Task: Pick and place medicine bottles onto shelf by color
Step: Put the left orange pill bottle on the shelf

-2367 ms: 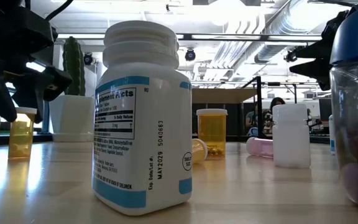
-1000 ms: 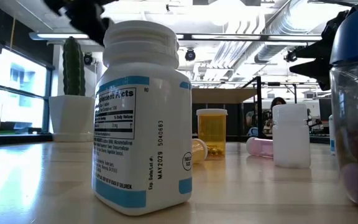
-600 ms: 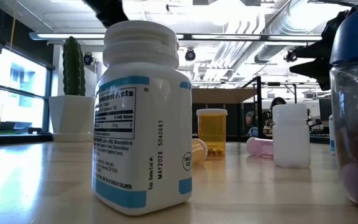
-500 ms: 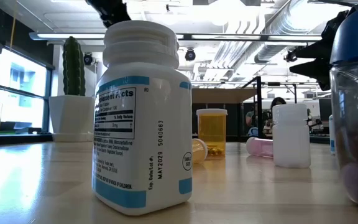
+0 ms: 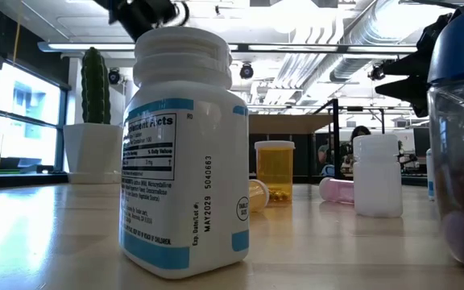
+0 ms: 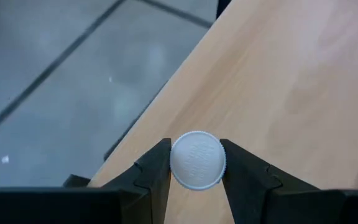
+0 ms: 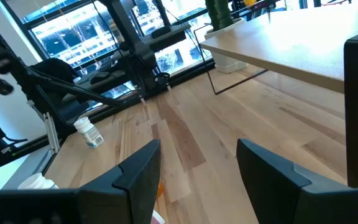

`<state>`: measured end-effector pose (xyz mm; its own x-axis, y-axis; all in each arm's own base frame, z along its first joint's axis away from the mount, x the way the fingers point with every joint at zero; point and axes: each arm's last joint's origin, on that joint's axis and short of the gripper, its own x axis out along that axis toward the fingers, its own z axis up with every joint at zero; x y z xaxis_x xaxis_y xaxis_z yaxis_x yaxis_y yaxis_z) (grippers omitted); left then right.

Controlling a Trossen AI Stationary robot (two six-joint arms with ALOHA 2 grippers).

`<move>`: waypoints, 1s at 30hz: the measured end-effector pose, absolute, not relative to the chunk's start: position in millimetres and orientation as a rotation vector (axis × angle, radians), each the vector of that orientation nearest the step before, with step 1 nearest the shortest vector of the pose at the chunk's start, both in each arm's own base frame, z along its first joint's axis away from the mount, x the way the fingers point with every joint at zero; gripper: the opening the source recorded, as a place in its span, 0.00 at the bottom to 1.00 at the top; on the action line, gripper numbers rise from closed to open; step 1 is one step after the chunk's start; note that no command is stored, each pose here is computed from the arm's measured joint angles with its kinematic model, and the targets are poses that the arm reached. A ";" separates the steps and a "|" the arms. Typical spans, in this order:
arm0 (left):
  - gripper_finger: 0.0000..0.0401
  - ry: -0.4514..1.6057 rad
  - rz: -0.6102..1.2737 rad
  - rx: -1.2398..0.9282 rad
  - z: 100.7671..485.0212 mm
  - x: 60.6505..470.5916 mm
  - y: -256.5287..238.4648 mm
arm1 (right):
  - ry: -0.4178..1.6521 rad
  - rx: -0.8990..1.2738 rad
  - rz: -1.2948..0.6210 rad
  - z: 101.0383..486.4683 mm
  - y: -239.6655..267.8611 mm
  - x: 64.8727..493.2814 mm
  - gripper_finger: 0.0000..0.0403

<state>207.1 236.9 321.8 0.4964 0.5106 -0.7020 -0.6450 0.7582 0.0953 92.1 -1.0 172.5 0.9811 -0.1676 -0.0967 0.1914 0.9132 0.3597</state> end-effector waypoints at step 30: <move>0.36 0.807 0.795 -0.352 296.5 213.3 255.7 | 0.064 0.376 -0.185 172.5 -1.0 92.1 0.50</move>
<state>213.3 255.7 296.5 0.4307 0.4949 -0.7547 -0.7472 0.6646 0.0094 92.1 -1.0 172.5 0.9811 -0.1677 -0.0965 0.1915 0.9134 0.3593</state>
